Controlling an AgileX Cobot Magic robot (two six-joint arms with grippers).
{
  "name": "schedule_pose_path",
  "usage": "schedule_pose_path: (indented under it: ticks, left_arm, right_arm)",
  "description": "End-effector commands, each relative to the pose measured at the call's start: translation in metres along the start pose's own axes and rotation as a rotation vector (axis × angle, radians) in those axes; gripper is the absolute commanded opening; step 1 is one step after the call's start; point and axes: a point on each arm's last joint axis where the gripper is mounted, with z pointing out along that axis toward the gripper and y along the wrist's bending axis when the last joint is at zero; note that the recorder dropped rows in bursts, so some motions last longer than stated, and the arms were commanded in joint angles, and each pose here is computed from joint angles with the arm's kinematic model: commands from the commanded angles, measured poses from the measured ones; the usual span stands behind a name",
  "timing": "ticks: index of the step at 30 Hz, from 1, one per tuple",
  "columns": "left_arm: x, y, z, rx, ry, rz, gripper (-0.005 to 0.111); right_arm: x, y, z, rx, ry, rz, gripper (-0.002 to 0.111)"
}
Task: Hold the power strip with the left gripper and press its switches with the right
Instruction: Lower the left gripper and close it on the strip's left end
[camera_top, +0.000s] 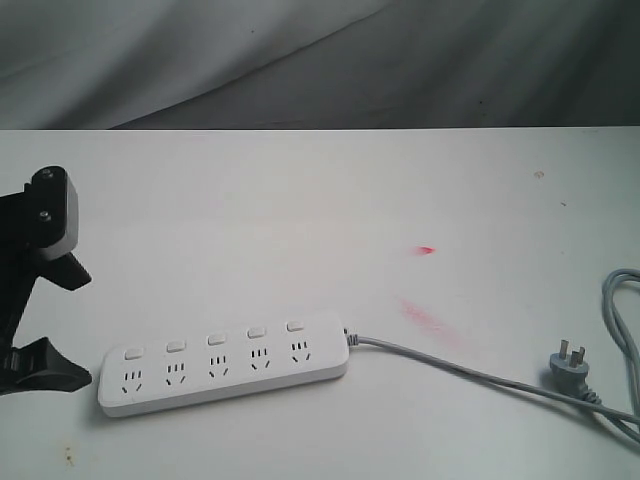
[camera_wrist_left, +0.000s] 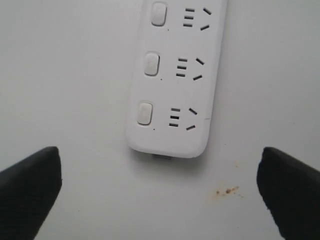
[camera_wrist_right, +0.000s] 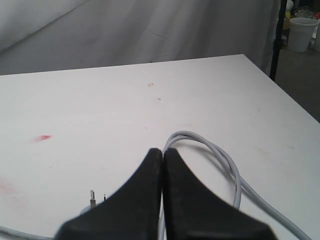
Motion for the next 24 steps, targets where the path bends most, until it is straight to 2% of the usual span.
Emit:
schedule_pose_path:
  ticks: [1,7,12,17,22,24]
  left_arm:
    - [0.001,-0.001,-0.001,0.018,0.011,0.018,0.105]
    - [0.001,0.000,-0.001,0.007,0.013,0.021,0.105]
    - [-0.002,0.001,0.003,0.018,-0.024,0.066,0.105]
    - [0.001,0.012,0.021,0.014,-0.022,0.060,0.105]
    - [0.008,0.017,0.043,0.077,0.007,0.057,0.105]
    - [0.011,0.021,0.052,0.073,0.018,0.048,0.105]
  right_arm:
    - [0.000,0.000,0.000,-0.005,-0.009,0.006,0.000]
    - [0.000,0.000,0.000,-0.005,-0.009,0.002,0.000]
    - [0.000,0.000,0.000,-0.005,-0.009,0.002,0.000]
    - [0.000,0.000,0.000,-0.005,-0.009,0.002,0.000]
    - [0.000,0.000,0.000,-0.005,-0.009,0.004,0.000]
    - [0.000,0.000,0.000,-0.005,-0.009,0.004,0.000]
